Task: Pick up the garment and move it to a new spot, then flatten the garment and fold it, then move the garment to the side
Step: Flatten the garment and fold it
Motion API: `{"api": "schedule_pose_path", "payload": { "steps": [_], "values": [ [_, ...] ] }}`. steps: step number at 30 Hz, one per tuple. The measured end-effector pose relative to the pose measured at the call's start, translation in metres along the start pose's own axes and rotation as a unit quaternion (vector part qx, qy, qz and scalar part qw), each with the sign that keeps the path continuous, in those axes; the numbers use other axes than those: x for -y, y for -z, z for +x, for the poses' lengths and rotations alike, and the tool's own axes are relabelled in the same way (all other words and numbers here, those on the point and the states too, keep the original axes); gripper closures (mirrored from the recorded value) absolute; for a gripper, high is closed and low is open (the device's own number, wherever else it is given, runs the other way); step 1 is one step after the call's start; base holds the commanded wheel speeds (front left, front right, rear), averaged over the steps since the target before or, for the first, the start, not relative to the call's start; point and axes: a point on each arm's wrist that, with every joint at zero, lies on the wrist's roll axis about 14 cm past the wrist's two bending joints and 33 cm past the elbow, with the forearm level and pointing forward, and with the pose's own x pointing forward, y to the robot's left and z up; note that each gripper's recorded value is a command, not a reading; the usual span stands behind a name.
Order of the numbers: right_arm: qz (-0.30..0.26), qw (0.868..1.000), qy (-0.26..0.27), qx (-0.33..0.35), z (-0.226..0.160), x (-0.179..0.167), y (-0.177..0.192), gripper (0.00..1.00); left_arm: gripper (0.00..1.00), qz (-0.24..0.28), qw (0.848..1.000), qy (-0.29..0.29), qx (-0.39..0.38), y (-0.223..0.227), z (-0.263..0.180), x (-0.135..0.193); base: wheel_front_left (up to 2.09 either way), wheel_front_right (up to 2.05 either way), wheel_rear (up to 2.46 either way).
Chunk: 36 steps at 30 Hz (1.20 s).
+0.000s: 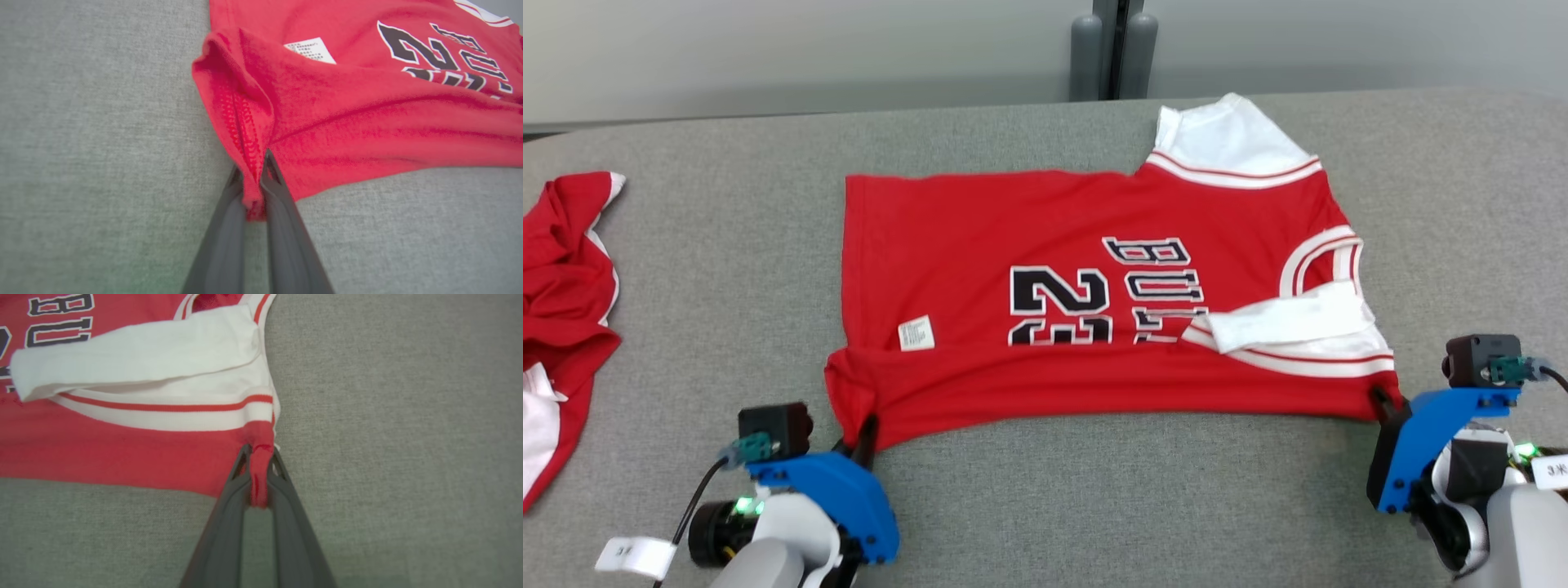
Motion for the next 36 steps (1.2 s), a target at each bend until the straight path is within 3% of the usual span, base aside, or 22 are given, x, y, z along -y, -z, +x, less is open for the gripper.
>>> {"api": "schedule_pose_path", "payload": {
  "steps": [6, 18, 19, 20, 21, 22, 28, 36],
  "values": [
    [0.007, 1.000, -0.012, 0.010, -0.031, -0.002, 0.005, 1.00, 1.00, -0.014, 1.000, -0.006, -0.004, 0.011, -0.030, -0.008, 0.00, 0.00, 0.00],
    [0.027, 0.998, -0.045, -0.035, -0.070, -0.011, 0.045, 1.00, 1.00, -0.026, 0.999, -0.023, -0.028, 0.025, -0.076, -0.009, 0.00, 0.00, 0.00],
    [0.029, 0.998, -0.048, -0.036, -0.071, -0.012, 0.046, 0.89, 0.80, -0.026, 0.999, -0.026, -0.029, 0.026, -0.078, -0.010, 0.00, 0.00, 0.00],
    [0.030, 0.998, -0.051, -0.036, -0.072, -0.014, 0.046, 0.18, 0.51, -0.027, 0.999, -0.027, -0.029, 0.027, -0.078, -0.011, 0.00, 0.00, 0.00],
    [0.033, 0.997, -0.053, -0.039, -0.072, -0.014, 0.048, 0.00, 0.07, -0.032, 0.999, -0.028, -0.029, 0.027, -0.078, -0.011, 0.00, 0.00, 0.00],
    [0.033, 0.997, -0.053, -0.041, -0.072, -0.014, 0.050, 0.00, 0.00, -0.037, 0.998, -0.026, -0.032, 0.027, -0.078, -0.010, 0.00, 0.00, 0.00],
    [0.026, 0.998, -0.051, -0.031, -0.072, -0.014, 0.043, 0.00, 0.00, -0.043, 0.998, -0.025, -0.034, 0.025, -0.078, -0.007, 0.00, 0.00, 0.00],
    [-0.018, 0.998, -0.050, 0.036, -0.064, -0.024, -0.029, 0.00, 0.00, -0.007, 1.000, -0.022, 0.020, -0.039, -0.063, -0.012, 0.00, 0.00, 0.00]
  ]
}}
